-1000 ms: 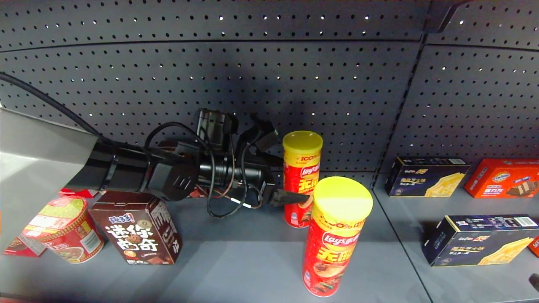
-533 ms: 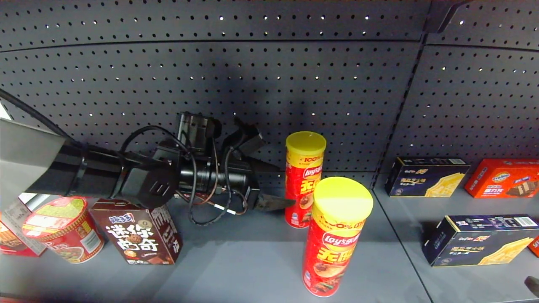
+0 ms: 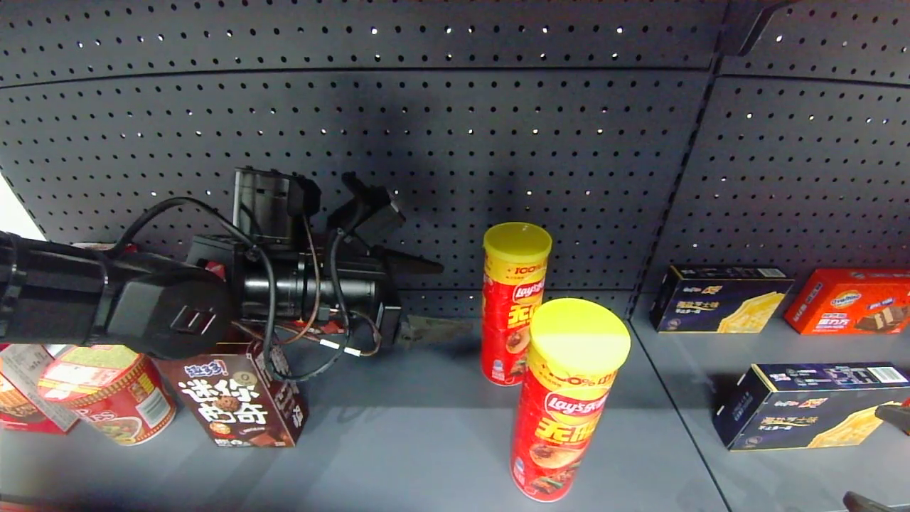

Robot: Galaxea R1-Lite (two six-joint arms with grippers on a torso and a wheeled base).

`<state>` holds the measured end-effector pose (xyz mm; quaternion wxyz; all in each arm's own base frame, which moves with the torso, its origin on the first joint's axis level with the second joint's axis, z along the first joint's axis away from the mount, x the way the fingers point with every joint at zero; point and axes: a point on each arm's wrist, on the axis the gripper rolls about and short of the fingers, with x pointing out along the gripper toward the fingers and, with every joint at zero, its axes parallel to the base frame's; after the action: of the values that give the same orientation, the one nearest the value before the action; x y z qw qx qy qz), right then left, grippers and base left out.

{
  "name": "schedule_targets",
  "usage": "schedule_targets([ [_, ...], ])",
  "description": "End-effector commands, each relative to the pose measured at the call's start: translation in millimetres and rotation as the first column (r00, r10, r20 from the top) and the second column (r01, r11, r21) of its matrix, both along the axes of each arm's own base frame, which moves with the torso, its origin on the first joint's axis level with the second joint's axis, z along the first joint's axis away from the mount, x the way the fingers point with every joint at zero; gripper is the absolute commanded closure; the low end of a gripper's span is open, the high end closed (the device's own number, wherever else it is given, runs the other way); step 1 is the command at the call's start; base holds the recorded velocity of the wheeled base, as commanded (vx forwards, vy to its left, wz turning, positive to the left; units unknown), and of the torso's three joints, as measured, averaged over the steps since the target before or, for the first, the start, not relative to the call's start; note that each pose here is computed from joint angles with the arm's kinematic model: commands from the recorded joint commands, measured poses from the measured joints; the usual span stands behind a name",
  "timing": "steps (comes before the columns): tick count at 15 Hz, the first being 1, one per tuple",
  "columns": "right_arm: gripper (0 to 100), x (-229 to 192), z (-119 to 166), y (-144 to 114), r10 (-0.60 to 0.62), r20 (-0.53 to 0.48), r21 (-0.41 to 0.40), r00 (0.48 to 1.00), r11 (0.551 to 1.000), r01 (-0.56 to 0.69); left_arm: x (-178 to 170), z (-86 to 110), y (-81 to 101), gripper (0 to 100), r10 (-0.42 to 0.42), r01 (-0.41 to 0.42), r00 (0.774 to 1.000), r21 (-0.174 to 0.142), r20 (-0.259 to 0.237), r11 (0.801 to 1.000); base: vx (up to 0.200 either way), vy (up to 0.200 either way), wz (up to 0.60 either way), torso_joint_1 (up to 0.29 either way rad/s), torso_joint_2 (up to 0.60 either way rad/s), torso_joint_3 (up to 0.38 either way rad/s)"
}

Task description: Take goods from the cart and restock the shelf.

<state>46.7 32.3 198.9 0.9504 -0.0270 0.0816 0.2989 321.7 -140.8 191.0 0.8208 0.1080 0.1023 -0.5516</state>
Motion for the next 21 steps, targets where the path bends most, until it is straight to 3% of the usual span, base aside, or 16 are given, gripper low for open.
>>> schedule_targets([
  [1,0,1.6,-0.7,1.2,0.001,-0.008,-0.006,1.0,1.0,-0.002,-8.7,13.3,3.4,0,0.002,-0.002,0.999,-0.014,0.033,1.0,0.0,0.0,0.0,0.0,0.0,0.0],
  [5,0,13.3,6.5,9.2,0.001,-0.031,-0.022,1.0,1.0,-0.002,-24.3,35.3,10.5,0,0.034,-0.032,0.997,-0.035,0.073,0.999,0.0,0.0,0.0,0.0,0.0,0.0],
  [7,0,19.9,8.9,14.5,0.008,-0.045,-0.032,0.999,0.999,-0.01,-35.0,51.0,15.7,0,0.045,-0.039,0.992,-0.053,0.117,0.998,0.0,0.0,0.0,0.0,0.0,0.0],
  [10,0,30.0,8.0,21.7,0.008,-0.06,-0.042,0.998,0.999,-0.01,-50.7,65.1,21.1,0,0.172,-0.169,0.97,-0.037,0.171,0.985,0.0,0.0,0.0,0.0,0.0,0.0],
  [11,0,33.9,7.9,24.7,0.009,-0.061,-0.043,0.998,0.999,-0.012,-60.7,69.1,25.7,0,0.238,-0.237,0.952,-0.031,0.191,0.971,0.0,0.0,0.0,0.0,0.0,0.0],
  [14,0,44.2,11.5,39.1,0.055,-0.064,-0.044,0.996,0.997,-0.058,-93.9,72.3,43.2,0,0.327,-0.328,0.921,-0.032,0.214,0.944,0.0,0.0,0.0,0.0,0.0,0.0],
  [16,0,53.4,12.0,46.0,0.043,-0.086,-0.066,0.995,0.997,-0.049,-114.5,65.2,53.0,0,0.399,-0.404,0.892,-0.017,0.214,0.914,0.0,0.0,0.0,0.0,0.0,0.0],
  [17,0,61.6,11.2,51.9,0.015,-0.103,-0.089,0.995,0.996,-0.024,-126.5,60.9,58.6,0,0.437,-0.446,0.873,-0.009,0.215,0.895,0.0,0.0,0.0,0.0,0.0,0.0],
  [18,0,67.5,6.5,55.7,-0.039,-0.115,-0.122,0.993,0.992,0.025,-130.8,59.1,60.9,0,0.448,-0.457,0.868,-0.007,0.214,0.889,0.0,0.0,0.0,0.0,0.0,0.0],
  [21,0,84.7,-1.7,63.5,-0.112,-0.124,-0.148,0.986,0.985,0.093,-123.6,58.2,61.6,0,0.555,-0.56,0.814,-0.02,0.172,0.828,0.0,0.0,0.0,0.0,0.0,0.0],
])
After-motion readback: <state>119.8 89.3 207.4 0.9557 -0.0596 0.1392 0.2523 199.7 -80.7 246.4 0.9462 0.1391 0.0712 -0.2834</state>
